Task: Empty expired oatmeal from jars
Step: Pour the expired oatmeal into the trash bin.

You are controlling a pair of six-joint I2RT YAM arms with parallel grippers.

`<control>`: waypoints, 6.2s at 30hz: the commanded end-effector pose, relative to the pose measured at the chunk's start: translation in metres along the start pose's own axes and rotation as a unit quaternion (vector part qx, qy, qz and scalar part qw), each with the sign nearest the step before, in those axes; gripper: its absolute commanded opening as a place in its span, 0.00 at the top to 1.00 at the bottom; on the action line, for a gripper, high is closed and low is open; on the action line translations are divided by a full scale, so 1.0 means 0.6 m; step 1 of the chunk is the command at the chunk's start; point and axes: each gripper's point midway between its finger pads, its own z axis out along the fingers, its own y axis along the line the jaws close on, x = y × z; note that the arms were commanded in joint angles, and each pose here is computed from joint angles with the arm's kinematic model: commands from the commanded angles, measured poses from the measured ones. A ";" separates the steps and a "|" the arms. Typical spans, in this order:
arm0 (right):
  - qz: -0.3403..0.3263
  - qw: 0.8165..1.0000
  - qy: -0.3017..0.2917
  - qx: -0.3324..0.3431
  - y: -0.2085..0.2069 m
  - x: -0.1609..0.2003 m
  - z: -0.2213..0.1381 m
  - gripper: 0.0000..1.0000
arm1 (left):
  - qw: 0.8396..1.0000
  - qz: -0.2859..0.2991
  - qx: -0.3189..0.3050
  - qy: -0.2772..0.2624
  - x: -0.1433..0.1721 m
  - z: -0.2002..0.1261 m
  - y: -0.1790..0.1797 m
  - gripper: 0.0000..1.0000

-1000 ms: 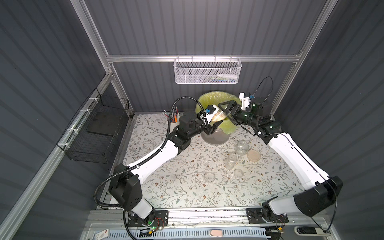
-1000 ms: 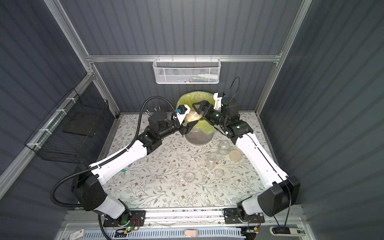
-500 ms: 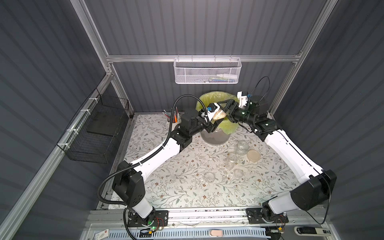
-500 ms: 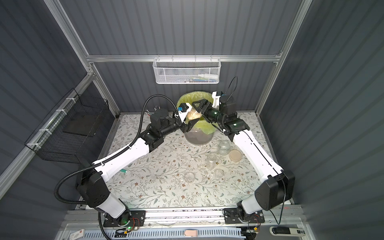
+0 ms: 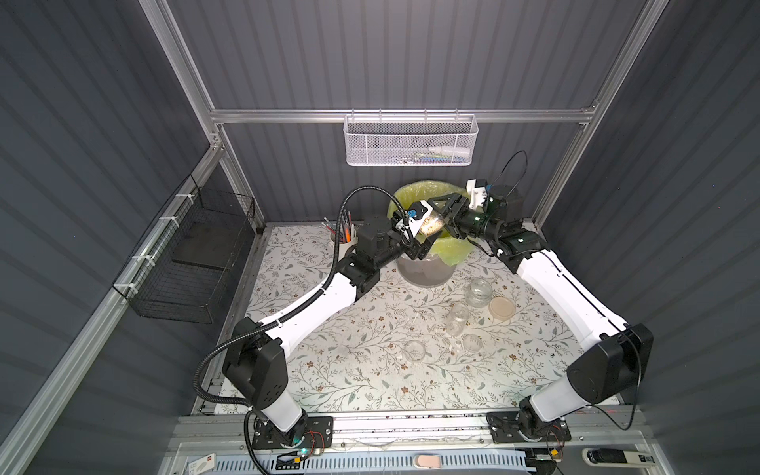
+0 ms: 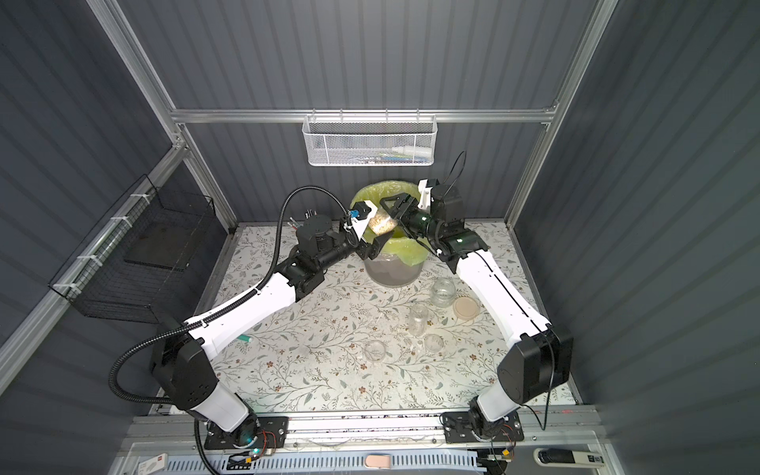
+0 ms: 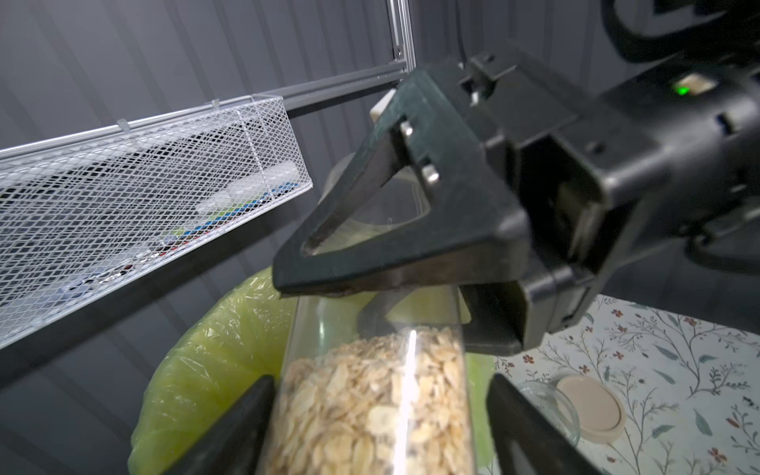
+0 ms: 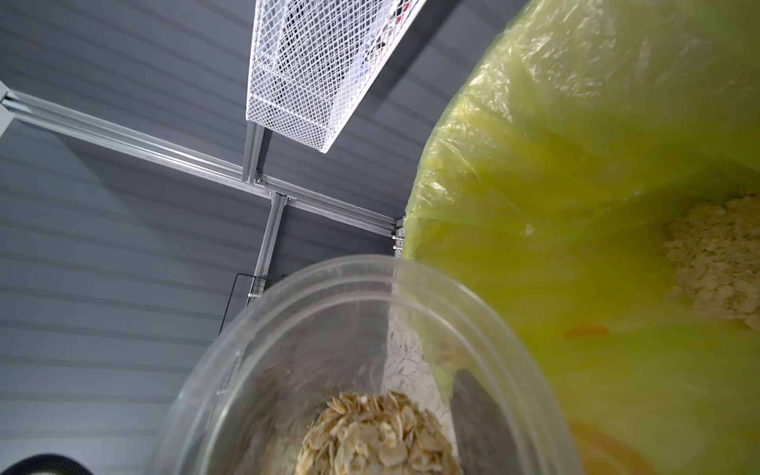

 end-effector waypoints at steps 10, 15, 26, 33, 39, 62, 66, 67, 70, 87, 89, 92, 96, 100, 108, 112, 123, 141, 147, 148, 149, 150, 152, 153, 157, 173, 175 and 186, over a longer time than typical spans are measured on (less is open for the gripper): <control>0.054 0.998 -0.036 0.000 -0.007 -0.039 0.025 0.49 | 0.995 -0.058 -0.068 -0.033 -0.010 -0.014 0.043 0.00; 0.074 0.995 -0.062 0.005 -0.010 -0.056 0.026 0.49 | 0.981 -0.159 -0.098 -0.052 -0.003 -0.011 0.073 0.00; 0.141 0.987 -0.078 -0.003 -0.012 -0.058 0.044 0.49 | 0.916 -0.372 -0.134 -0.066 0.012 -0.011 0.107 0.00; 0.171 0.982 -0.074 -0.010 -0.016 -0.045 0.063 0.51 | 0.867 -0.473 -0.133 -0.078 0.015 -0.010 0.111 0.00; 0.227 0.970 -0.082 -0.018 -0.015 -0.044 0.061 0.49 | 0.845 -0.508 -0.145 -0.088 0.022 -0.010 0.119 0.00; 0.339 0.937 -0.084 -0.023 -0.014 -0.029 0.089 0.51 | 0.825 -0.531 -0.129 -0.143 0.036 0.026 0.126 0.00; 0.346 0.934 -0.083 -0.029 -0.006 -0.030 0.090 0.51 | 0.824 -0.530 -0.124 -0.153 0.034 0.029 0.126 0.00; 0.349 0.933 -0.082 -0.027 -0.009 -0.028 0.090 0.50 | 0.823 -0.531 -0.121 -0.161 0.031 0.029 0.125 0.00; 0.352 0.931 -0.088 -0.029 -0.010 -0.027 0.085 0.50 | 0.822 -0.531 -0.119 -0.166 0.030 0.036 0.122 0.00; 0.364 0.926 -0.085 -0.048 0.003 -0.029 0.085 0.50 | 0.822 -0.526 -0.126 -0.178 0.027 0.054 0.119 0.03; 0.374 0.922 -0.082 -0.050 -0.001 -0.027 0.088 0.50 | 0.821 -0.522 -0.125 -0.194 0.000 0.055 0.128 0.03; 0.388 0.917 -0.076 -0.052 -0.007 -0.021 0.094 0.50 | 0.821 -0.521 -0.128 -0.195 0.000 0.062 0.131 0.05; 0.396 0.913 -0.080 -0.053 -0.014 -0.019 0.088 0.50 | 0.821 -0.518 -0.133 -0.199 0.002 0.068 0.135 0.09; 0.394 0.913 -0.085 -0.055 -0.014 -0.021 0.082 0.50 | 0.815 -0.524 -0.140 -0.201 0.010 0.071 0.139 0.16; 0.397 0.912 -0.083 -0.064 -0.009 -0.026 0.086 0.50 | 0.800 -0.549 -0.148 -0.192 0.023 0.083 0.143 0.33; 0.394 0.913 -0.082 -0.068 -0.002 -0.028 0.086 0.50 | 0.800 -0.551 -0.152 -0.183 0.021 0.083 0.141 0.39; 0.399 0.910 -0.075 -0.082 0.007 -0.029 0.087 0.46 | 0.793 -0.567 -0.156 -0.162 0.029 0.096 0.140 0.57; 0.416 0.904 -0.056 -0.078 -0.001 -0.018 0.099 0.13 | 0.803 -0.547 -0.172 -0.159 0.024 0.099 0.150 0.74; 0.408 0.908 -0.073 -0.057 -0.015 -0.015 0.075 0.03 | 0.809 -0.537 -0.174 -0.163 0.012 0.103 0.156 0.74; 0.403 0.911 -0.075 -0.053 -0.017 -0.017 0.070 0.03 | 0.809 -0.537 -0.174 -0.164 0.011 0.103 0.158 0.74; 0.402 0.911 -0.073 -0.049 -0.018 -0.015 0.067 0.03 | 0.809 -0.536 -0.174 -0.165 0.010 0.103 0.158 0.74; 0.403 0.911 -0.073 -0.048 -0.022 -0.014 0.067 0.03 | 0.810 -0.535 -0.174 -0.166 0.008 0.103 0.160 0.74; 0.404 0.911 -0.071 -0.050 -0.023 -0.013 0.067 0.03 | 0.811 -0.533 -0.176 -0.166 0.009 0.103 0.160 0.75; 0.402 0.911 -0.072 -0.052 -0.021 -0.014 0.066 0.04 | 0.811 -0.532 -0.176 -0.168 0.006 0.102 0.161 0.75; 0.388 0.918 -0.075 -0.039 -0.021 -0.015 0.055 0.04 | 0.814 -0.525 -0.181 -0.170 0.001 0.099 0.169 0.75; 0.360 0.930 -0.074 -0.016 -0.035 -0.019 0.024 0.08 | 0.825 -0.509 -0.190 -0.157 0.010 0.107 0.176 0.75; 0.357 0.931 -0.074 -0.013 -0.038 -0.017 0.023 0.08 | 0.824 -0.510 -0.190 -0.157 0.013 0.112 0.177 0.76; 0.315 0.945 -0.085 0.004 -0.031 -0.021 -0.011 0.10 | 0.842 -0.483 -0.194 -0.144 0.006 0.124 0.180 0.77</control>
